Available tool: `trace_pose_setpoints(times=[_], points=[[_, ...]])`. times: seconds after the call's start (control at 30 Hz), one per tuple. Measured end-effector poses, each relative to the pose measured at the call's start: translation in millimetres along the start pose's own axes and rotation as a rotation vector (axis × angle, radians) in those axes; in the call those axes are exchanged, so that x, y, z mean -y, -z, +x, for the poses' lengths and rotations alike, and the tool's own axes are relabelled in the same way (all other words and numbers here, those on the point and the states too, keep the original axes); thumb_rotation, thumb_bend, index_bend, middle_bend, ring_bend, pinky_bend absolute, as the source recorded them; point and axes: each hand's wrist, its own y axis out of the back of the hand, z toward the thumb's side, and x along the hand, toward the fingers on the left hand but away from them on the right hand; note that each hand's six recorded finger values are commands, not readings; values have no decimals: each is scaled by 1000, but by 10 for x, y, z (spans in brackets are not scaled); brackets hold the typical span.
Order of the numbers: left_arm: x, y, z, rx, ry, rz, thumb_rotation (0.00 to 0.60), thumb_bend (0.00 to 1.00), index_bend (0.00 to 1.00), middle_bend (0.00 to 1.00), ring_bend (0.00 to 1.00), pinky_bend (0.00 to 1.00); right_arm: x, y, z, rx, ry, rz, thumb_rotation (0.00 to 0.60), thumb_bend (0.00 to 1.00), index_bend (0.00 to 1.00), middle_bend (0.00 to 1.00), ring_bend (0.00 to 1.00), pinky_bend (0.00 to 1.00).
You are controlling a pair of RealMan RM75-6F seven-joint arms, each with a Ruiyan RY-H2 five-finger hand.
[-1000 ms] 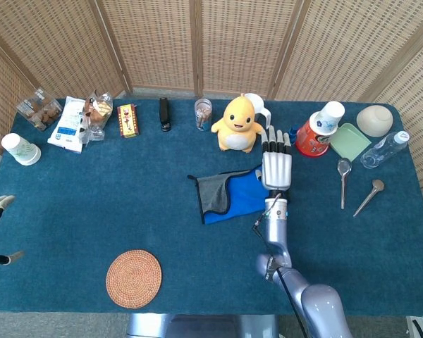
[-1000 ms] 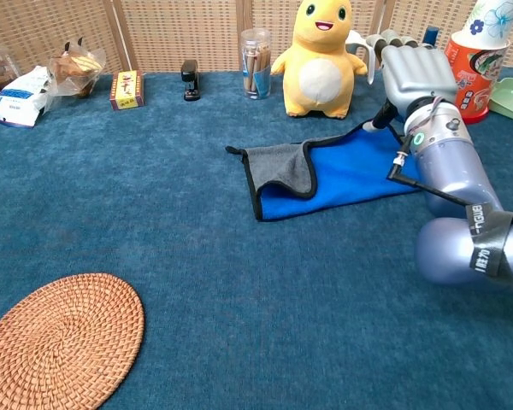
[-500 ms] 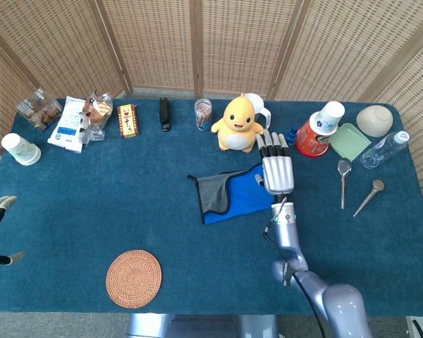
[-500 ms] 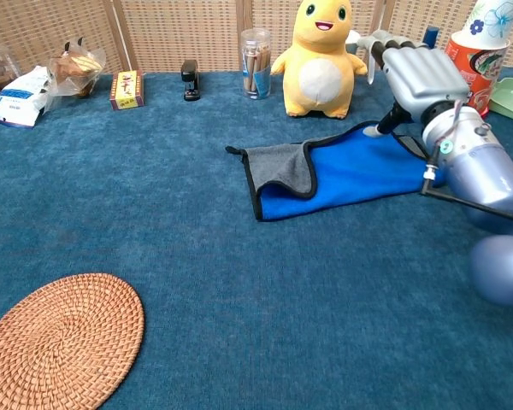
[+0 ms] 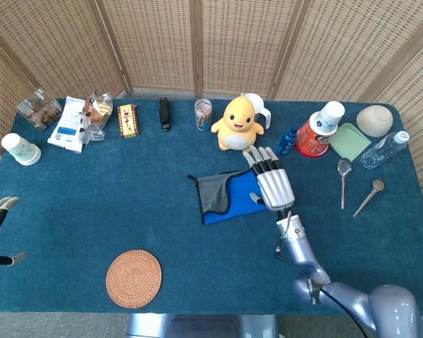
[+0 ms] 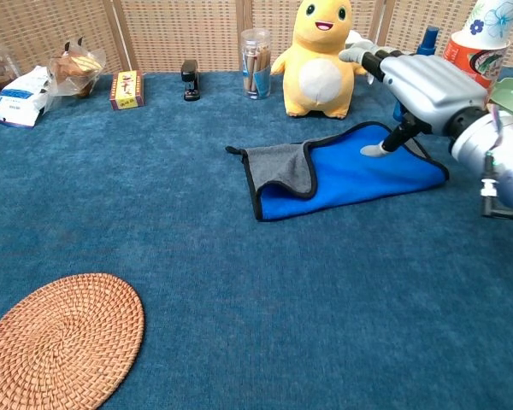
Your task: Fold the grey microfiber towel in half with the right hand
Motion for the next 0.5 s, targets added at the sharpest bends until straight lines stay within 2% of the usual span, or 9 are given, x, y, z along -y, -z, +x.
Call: trace_pose_setpoints(times=[0.2, 0.5], points=[[8, -8, 3, 2, 3, 2, 600, 102, 0, 0, 0, 0, -23, -76, 100, -68, -47, 12, 600, 0, 0, 0, 14, 130], [3, -1, -2, 0, 3, -1, 600, 102, 0, 0, 0, 0, 95, -183, 170, -99, -98, 23, 600, 0, 0, 0, 13, 130]])
